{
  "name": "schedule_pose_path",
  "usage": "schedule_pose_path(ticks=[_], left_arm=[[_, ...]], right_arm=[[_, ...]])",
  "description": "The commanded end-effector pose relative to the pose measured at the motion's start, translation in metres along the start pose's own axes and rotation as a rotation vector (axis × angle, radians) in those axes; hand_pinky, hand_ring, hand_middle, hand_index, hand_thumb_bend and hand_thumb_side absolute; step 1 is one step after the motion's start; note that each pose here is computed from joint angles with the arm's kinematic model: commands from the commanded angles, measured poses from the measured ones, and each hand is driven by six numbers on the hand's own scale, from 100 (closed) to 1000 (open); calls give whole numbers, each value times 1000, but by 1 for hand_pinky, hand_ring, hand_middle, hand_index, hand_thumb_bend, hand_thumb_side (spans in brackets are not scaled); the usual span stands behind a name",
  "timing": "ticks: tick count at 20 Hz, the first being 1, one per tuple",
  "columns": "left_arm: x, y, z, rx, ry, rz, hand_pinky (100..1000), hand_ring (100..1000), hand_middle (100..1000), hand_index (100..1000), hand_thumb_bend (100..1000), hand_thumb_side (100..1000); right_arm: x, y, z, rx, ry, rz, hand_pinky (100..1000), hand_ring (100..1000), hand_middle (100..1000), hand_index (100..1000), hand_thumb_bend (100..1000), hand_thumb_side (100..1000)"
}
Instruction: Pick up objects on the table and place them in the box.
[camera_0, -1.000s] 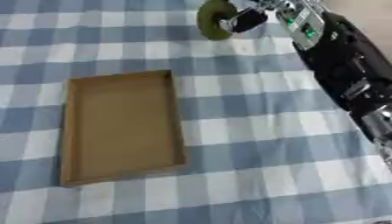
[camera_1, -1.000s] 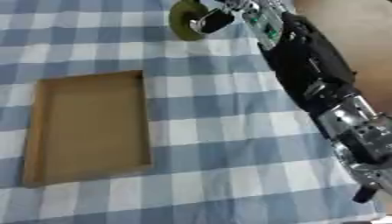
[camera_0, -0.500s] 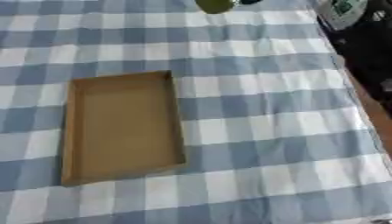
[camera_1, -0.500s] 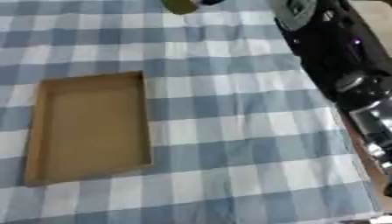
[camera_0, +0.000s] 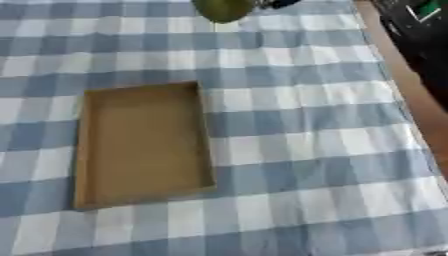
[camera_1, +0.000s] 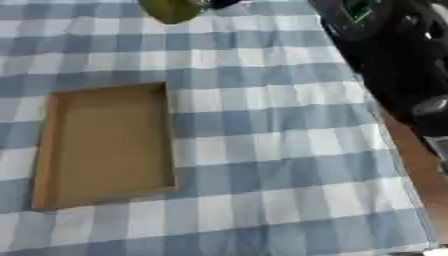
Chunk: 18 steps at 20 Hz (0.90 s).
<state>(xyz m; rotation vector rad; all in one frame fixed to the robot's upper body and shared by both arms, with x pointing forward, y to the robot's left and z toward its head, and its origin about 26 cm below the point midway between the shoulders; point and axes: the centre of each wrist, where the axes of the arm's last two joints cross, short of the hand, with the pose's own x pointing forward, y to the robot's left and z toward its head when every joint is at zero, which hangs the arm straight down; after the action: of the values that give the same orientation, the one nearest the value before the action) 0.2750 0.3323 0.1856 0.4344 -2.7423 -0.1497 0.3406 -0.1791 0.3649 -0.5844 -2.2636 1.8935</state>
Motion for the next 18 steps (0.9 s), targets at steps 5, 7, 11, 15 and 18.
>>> schedule_pose_path(ticks=[5, 7, 11, 15, 18], left_arm=[[4, 3, -10, -8, -44, 6, 617, 625, 650, 819, 164, 486], [4, 3, -10, -8, -43, 8, 616, 624, 650, 819, 163, 490], [4, 2, -10, -8, -38, 12, 614, 623, 651, 819, 157, 497], [4, 0, -9, -8, -33, 19, 613, 623, 651, 819, 153, 503], [4, -1, -9, -7, -30, 25, 613, 623, 651, 819, 151, 506]], right_arm=[[51, 1, -12, 22, -133, -15, 746, 873, 445, 695, 100, 201], [58, 4, -15, 24, -141, -14, 747, 876, 442, 694, 100, 201], [63, 15, -21, 47, -140, -30, 753, 897, 440, 696, 100, 202], [61, 41, -28, 115, -133, -70, 756, 909, 436, 695, 100, 203], [56, 61, -32, 147, -126, -85, 758, 915, 436, 696, 100, 204]])
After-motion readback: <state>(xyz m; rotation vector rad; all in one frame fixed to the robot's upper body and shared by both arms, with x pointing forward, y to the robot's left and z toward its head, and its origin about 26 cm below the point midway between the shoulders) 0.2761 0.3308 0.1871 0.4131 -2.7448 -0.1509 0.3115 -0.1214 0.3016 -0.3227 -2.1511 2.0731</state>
